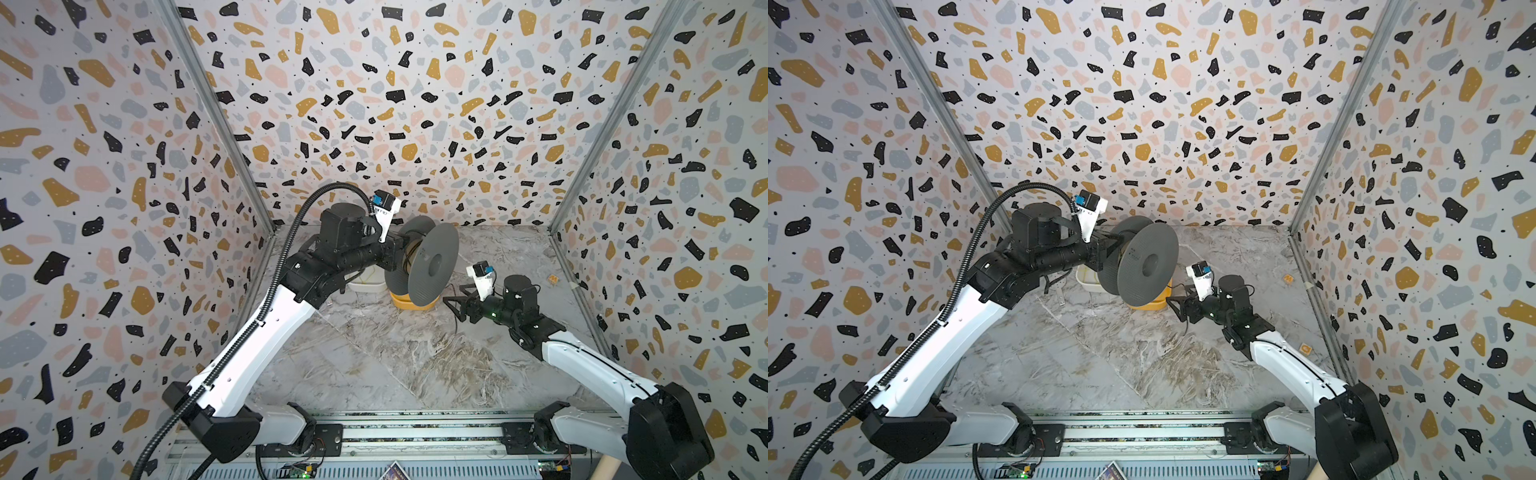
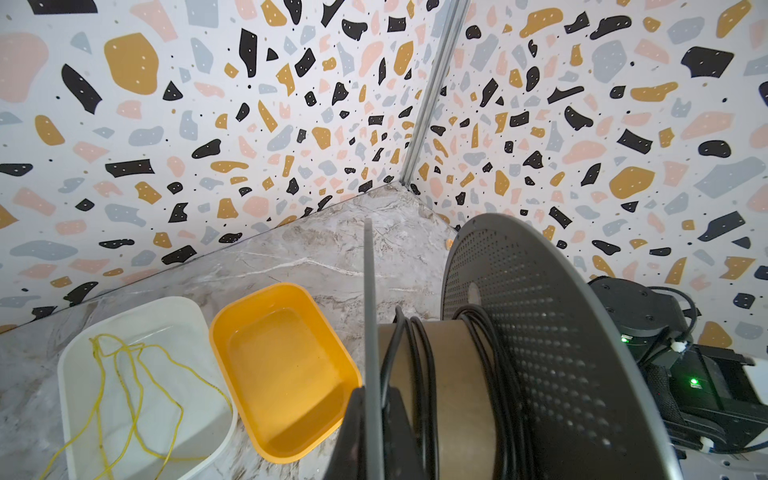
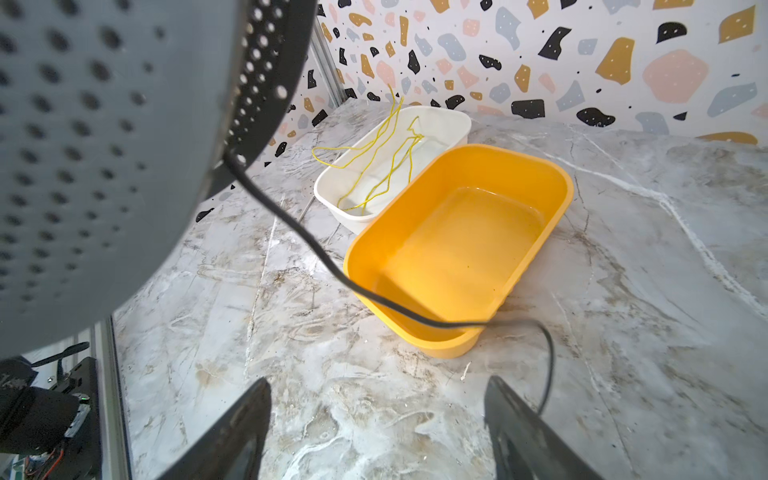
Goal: Wrap the cables
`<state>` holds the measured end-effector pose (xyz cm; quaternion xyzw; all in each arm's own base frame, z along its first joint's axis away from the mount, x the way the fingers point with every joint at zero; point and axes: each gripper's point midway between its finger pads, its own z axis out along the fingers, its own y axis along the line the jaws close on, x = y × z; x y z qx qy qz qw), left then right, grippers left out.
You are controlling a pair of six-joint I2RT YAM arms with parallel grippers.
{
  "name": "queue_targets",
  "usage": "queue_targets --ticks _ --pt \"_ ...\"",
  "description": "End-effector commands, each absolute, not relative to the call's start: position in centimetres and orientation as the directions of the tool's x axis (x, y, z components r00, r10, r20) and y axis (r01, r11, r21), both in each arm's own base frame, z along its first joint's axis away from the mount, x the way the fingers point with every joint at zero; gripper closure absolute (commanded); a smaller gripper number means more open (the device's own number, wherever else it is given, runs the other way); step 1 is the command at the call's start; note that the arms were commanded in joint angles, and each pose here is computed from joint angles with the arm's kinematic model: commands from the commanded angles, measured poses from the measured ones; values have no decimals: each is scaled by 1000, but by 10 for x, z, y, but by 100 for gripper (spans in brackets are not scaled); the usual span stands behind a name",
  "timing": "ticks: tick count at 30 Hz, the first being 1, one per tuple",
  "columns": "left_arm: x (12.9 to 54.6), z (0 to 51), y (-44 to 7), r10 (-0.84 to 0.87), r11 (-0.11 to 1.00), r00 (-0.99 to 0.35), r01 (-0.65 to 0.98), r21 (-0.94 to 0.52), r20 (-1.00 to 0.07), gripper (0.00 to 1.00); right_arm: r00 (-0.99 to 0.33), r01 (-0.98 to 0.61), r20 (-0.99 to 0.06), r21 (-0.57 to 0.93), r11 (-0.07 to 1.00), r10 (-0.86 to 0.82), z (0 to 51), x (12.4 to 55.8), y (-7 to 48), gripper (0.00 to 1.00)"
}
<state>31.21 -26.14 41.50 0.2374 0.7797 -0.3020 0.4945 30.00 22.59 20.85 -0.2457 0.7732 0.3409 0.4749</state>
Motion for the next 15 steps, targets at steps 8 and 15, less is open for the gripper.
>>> queue_targets --ticks 8,15 --pt "291 501 -255 -108 634 -229 734 -244 -967 100 -416 -684 -909 285 671 -38 208 294 216 19" --pt "287 516 -257 -155 607 -212 750 -262 -965 100 -418 -673 -908 306 673 -6 206 293 216 19"
